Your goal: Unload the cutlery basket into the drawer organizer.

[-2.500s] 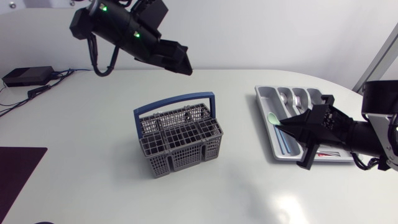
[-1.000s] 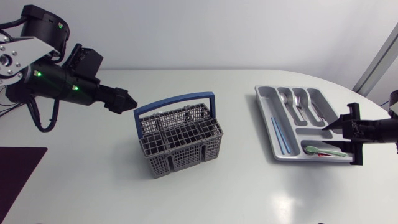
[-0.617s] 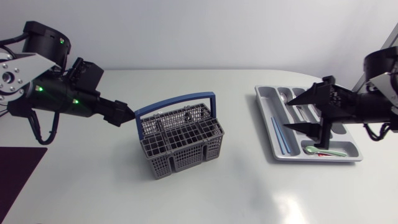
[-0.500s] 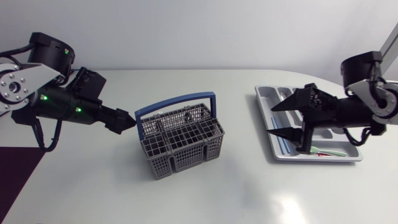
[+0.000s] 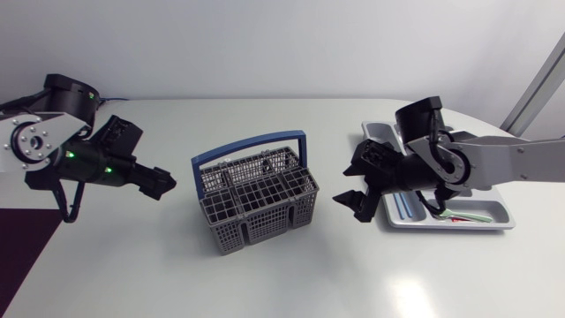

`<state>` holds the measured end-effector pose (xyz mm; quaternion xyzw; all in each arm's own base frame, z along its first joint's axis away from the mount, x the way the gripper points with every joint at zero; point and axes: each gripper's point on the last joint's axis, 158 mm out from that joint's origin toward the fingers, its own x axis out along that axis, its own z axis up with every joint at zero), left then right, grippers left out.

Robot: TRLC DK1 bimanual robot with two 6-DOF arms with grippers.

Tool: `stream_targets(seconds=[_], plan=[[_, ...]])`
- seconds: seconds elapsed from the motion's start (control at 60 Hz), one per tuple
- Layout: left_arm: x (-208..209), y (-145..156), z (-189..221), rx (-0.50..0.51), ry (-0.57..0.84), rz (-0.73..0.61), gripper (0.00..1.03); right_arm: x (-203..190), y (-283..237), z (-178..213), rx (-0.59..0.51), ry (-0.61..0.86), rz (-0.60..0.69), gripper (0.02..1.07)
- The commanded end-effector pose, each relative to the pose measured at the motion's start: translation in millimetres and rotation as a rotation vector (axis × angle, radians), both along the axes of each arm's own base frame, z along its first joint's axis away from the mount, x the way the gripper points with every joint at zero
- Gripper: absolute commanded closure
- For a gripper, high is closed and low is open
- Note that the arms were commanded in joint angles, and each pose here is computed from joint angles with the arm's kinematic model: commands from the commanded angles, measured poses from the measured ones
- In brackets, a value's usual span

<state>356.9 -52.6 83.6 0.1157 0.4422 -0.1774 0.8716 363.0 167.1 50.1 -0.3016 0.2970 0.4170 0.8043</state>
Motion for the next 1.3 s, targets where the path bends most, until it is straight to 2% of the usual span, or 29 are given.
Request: stream_targets(seconds=[0.0, 0.3, 0.867, 1.283], plan=[[-7, -7, -28, 0.025, 0.061, -0.041, 0.06, 21, 8, 9, 0.041, -0.01, -0.068, 0.2], [11, -25, -45, 0.053, 0.062, -0.079, 0.06, 32, 31, 14, 0.065, 0.001, -0.112, 0.2], [79, -61, -31, 0.069, -0.005, -0.119, 0.06, 10, 47, 17, 0.023, 0.015, -0.11, 0.2], [97, -67, -34, 0.082, -0.01, -0.119, 0.06, 53, 47, 18, 0.003, -0.013, -0.178, 0.2]])
